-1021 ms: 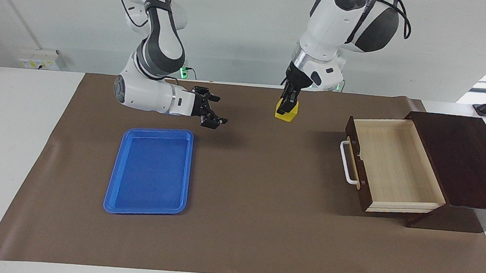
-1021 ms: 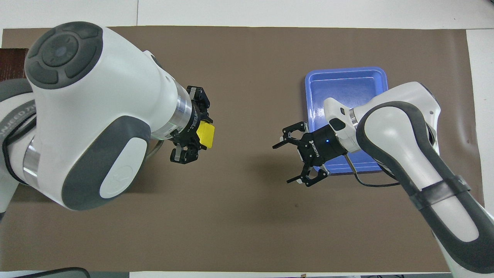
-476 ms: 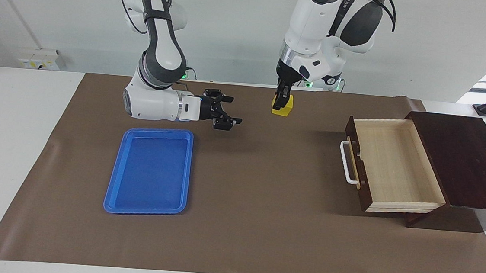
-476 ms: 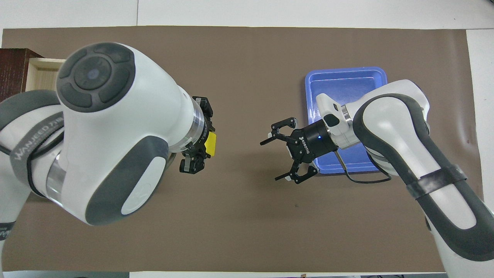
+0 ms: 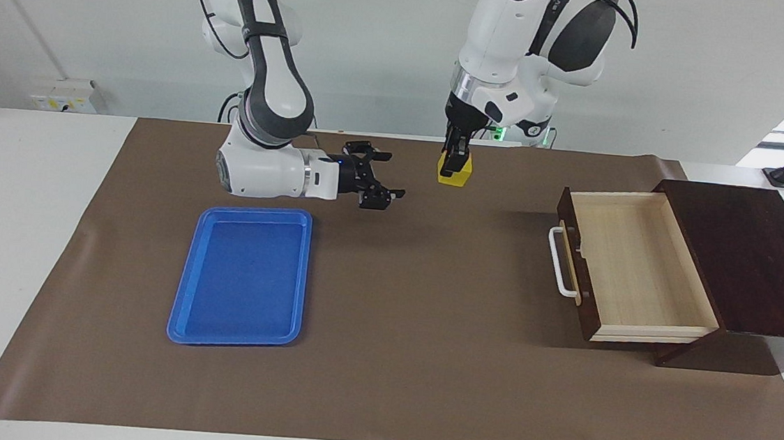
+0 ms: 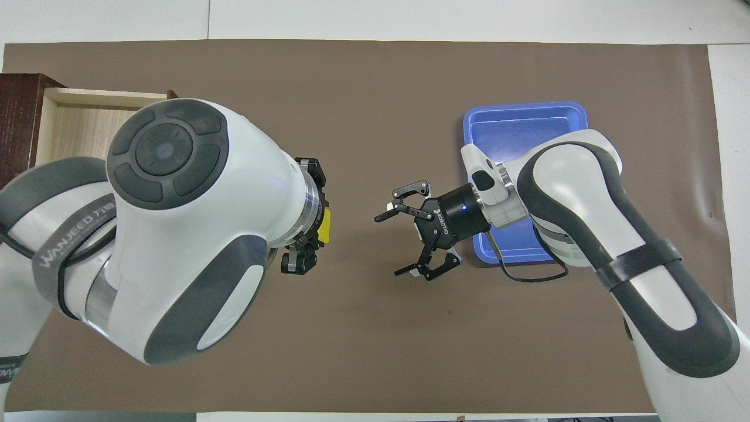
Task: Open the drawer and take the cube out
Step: 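Carry the cube toward the right gripper while the right gripper reaches it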
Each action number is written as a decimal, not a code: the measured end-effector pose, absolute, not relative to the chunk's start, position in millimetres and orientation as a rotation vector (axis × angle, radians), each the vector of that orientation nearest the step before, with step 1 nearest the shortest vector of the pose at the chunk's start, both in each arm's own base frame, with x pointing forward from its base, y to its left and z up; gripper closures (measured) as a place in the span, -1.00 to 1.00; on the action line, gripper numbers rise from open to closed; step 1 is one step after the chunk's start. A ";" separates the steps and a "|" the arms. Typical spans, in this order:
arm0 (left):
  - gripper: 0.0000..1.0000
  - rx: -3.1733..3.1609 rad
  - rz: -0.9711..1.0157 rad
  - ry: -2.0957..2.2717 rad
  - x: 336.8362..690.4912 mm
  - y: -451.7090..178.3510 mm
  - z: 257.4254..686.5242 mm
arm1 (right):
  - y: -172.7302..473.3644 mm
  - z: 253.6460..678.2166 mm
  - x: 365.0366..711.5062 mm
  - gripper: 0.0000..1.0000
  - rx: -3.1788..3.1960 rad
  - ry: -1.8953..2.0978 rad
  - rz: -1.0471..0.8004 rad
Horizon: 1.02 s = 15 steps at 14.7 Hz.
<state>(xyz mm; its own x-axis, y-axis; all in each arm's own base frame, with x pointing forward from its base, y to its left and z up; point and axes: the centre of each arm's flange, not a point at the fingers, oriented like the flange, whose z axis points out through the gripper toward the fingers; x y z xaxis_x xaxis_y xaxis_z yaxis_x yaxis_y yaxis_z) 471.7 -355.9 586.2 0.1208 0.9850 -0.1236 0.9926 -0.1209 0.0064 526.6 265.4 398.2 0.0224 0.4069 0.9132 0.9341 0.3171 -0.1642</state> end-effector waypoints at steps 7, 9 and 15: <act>-0.09 2.245 -0.139 2.069 468.7 -360.2 584.1 | 292.6 446.8 514.3 -1.00 -1.276 -1.614 -0.673; -0.09 2.250 -0.141 2.073 467.2 -360.6 581.2 | 292.1 449.4 513.7 -1.00 -1.274 -1.617 -0.678; -0.09 2.253 -0.141 2.077 463.4 -358.9 579.2 | 297.7 457.2 506.9 -1.00 -1.343 -1.656 -0.752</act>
<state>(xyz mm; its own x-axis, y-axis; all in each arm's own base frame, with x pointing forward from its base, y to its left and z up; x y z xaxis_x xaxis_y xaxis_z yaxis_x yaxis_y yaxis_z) 463.4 -358.9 579.2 0.0800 0.9898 -0.1179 0.9966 -0.0815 -0.0076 506.9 297.7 457.2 -0.0590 0.4556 0.8882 0.9686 0.2414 -0.0594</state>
